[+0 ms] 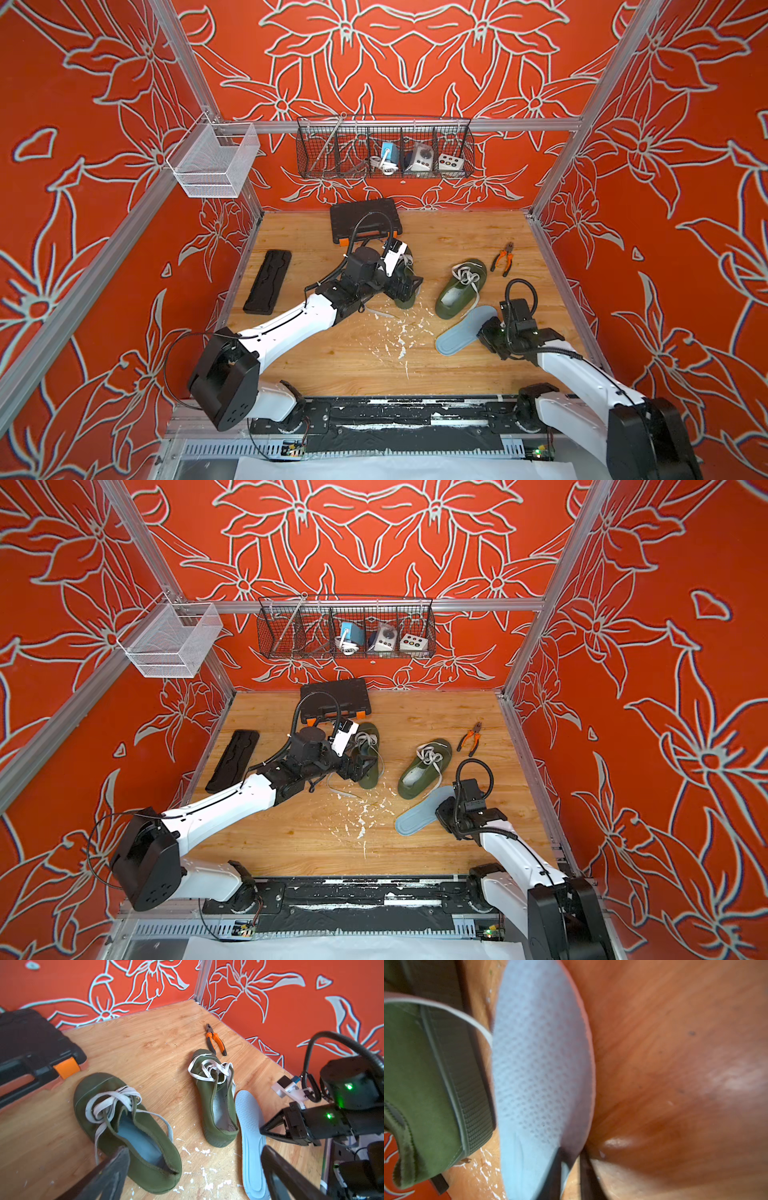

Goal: Insert the insole into the shoe
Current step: Pick up the insole from the center of the board.

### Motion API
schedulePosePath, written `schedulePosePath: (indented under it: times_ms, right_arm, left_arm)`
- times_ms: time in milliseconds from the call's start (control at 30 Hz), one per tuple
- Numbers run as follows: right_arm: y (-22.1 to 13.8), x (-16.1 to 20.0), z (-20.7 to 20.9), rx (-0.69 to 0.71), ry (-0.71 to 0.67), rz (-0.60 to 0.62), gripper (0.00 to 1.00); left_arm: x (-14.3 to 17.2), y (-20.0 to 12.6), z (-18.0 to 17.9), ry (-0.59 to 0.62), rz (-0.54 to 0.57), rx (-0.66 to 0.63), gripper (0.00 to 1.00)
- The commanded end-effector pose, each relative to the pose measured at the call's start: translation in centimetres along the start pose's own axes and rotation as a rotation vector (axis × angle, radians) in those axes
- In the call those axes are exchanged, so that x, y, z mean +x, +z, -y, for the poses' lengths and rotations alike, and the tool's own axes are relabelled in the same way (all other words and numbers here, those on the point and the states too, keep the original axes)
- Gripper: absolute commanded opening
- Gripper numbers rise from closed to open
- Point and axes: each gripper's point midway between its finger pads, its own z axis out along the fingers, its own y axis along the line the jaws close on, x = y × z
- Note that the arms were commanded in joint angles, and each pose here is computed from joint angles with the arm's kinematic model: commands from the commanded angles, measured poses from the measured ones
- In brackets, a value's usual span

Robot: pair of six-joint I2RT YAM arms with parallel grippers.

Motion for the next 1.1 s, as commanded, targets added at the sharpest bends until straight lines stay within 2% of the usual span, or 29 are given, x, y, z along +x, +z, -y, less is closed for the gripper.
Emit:
schedulePosePath:
  times_ms: [0,200,367,567,733,900,1067]
  right_arm:
    - [0.1,0.0,1.9,0.058,0.025,0.023,0.0]
    - [-2.8,-1.8,0.2,0.034,-0.07,0.124,0.0]
    - [-6.3,-3.9,-1.5,0.034,-0.159,0.243,0.0]
    - [-9.1,-5.1,-5.2,0.005,-0.326,0.264,0.0]
    - [-11.4,-5.3,-10.1,-0.085,-0.511,0.237,0.0]
    - [-11.7,-4.0,-15.1,-0.216,-0.657,0.114,0.0]
    - [-11.8,-2.2,-19.6,-0.34,-0.789,0.029,0.0]
  left_arm:
    - [-1.4,-0.5,0.2,-0.049,0.051,-0.014,0.98]
    - [-0.7,0.1,0.9,-0.085,0.024,0.0,0.98]
    - [-1.8,-0.1,1.1,-0.141,0.078,0.009,0.98]
    - [-2.9,0.1,1.8,-0.212,0.129,0.058,0.98]
    - [-3.4,1.0,2.6,-0.281,0.132,0.121,0.97]
    - [-3.5,2.6,3.5,-0.33,0.101,0.204,0.93]
    - [-4.0,3.4,3.6,-0.438,0.113,0.301,0.86]
